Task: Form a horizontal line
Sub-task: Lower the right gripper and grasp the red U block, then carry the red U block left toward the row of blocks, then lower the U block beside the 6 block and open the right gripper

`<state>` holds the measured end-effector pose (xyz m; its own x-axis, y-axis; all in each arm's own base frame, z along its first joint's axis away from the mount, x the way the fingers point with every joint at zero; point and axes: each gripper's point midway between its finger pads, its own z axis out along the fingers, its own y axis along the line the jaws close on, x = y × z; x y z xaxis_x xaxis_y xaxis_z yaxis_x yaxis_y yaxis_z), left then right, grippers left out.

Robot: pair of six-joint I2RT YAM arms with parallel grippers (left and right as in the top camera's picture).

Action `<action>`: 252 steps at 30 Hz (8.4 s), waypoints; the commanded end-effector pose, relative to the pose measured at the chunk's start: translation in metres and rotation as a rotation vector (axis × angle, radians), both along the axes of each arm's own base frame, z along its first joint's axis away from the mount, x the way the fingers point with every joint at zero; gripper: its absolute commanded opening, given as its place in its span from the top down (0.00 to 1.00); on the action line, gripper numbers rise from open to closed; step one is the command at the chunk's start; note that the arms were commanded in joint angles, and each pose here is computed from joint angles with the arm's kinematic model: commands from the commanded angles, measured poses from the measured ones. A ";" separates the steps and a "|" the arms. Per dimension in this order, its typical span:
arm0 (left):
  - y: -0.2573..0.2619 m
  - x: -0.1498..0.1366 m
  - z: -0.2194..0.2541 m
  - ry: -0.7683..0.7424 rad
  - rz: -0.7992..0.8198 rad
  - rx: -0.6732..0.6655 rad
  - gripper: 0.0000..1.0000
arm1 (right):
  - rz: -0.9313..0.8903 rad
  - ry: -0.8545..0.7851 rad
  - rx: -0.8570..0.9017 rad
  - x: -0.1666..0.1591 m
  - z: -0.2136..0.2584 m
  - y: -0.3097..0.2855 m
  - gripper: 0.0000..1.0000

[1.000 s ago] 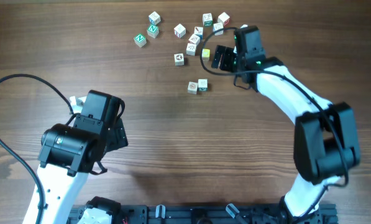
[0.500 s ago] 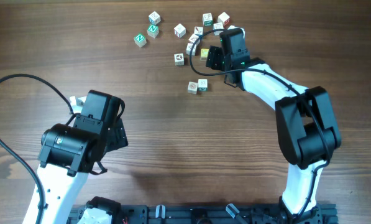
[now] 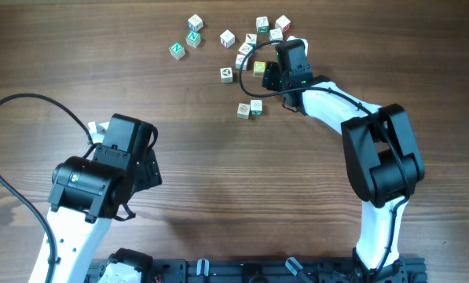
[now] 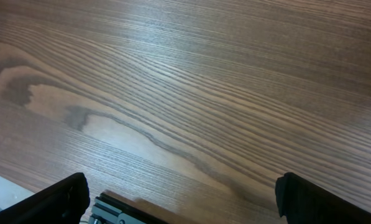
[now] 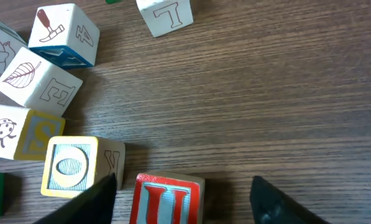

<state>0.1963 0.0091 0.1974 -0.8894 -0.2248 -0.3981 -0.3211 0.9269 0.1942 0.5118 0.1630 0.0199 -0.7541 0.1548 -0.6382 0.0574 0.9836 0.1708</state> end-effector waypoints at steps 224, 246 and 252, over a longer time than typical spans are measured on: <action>0.001 -0.001 0.000 -0.009 0.020 -0.005 0.00 | 0.212 0.122 -0.049 -0.080 0.046 0.038 0.46; 0.001 -0.001 0.000 -0.009 0.020 -0.005 0.00 | 0.134 0.385 -0.071 -0.144 0.020 0.011 0.91; 0.002 -0.001 0.000 -0.009 0.020 -0.004 0.00 | 0.135 0.395 -0.064 -0.149 -0.001 0.010 0.92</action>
